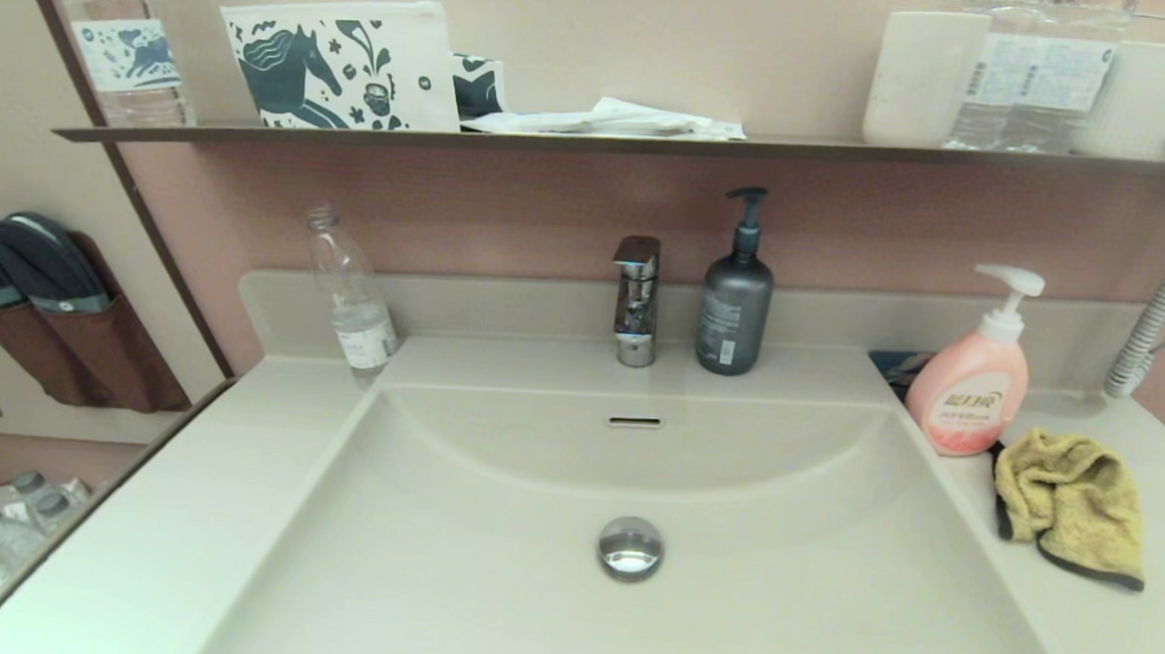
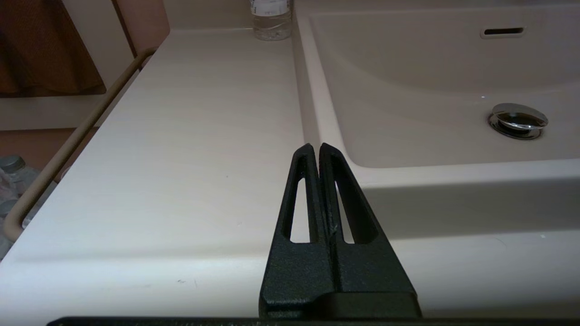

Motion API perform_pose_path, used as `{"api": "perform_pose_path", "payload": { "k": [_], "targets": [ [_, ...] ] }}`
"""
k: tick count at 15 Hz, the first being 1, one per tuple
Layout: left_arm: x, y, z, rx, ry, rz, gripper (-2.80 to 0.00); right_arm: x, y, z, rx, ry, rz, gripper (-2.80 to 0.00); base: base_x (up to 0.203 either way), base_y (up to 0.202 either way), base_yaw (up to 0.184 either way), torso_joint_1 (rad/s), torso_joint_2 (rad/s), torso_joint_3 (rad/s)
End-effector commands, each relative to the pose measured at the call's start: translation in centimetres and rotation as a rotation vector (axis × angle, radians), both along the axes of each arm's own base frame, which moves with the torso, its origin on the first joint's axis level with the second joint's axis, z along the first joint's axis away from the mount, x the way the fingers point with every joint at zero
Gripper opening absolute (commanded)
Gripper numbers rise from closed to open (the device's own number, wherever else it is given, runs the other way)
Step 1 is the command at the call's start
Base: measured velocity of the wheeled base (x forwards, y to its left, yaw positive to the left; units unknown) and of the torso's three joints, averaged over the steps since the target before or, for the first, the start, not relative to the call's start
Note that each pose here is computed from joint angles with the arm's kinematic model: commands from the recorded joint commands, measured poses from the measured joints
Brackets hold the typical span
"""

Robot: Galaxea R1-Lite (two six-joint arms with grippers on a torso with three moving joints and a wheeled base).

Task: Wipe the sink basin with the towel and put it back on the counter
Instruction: Pick up the cloth

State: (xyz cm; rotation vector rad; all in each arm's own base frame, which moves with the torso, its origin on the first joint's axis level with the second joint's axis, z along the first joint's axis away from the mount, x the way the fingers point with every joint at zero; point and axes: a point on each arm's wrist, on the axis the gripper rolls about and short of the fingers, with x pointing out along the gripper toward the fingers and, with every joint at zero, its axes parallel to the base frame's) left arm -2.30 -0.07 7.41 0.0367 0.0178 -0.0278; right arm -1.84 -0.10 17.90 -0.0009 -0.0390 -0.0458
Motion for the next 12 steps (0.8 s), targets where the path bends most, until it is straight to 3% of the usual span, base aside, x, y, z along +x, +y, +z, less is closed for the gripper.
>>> {"api": "perform_pose_path", "payload": {
  "k": [1, 3, 6, 12],
  "targets": [
    [0.0, 0.0, 0.0, 0.000, 0.002, 0.000, -2.80, 4.5, -0.1, 3.1, 0.034, 0.139, -0.036, -2.80, 0.000, 0.000, 0.000, 0.000, 0.00, 0.000],
    [0.0, 0.0, 0.0, 0.000, 0.002, 0.000, -2.80, 8.3, -0.2, 5.2, 0.083, 0.211, -0.088, -2.80, 0.000, 0.000, 0.000, 0.000, 0.00, 0.000],
    [0.0, 0.0, 0.0, 0.000, 0.002, 0.000, -2.80, 14.1, -0.8, 5.9, 0.123, 0.335, -0.168, -2.80, 0.000, 0.000, 0.000, 0.000, 0.00, 0.000],
    [0.0, 0.0, 0.0, 0.000, 0.002, 0.000, -2.80, 20.7, -3.2, 2.9, 0.170, 0.571, -0.278, -2.80, 0.000, 0.000, 0.000, 0.000, 0.00, 0.000]
  ]
}}
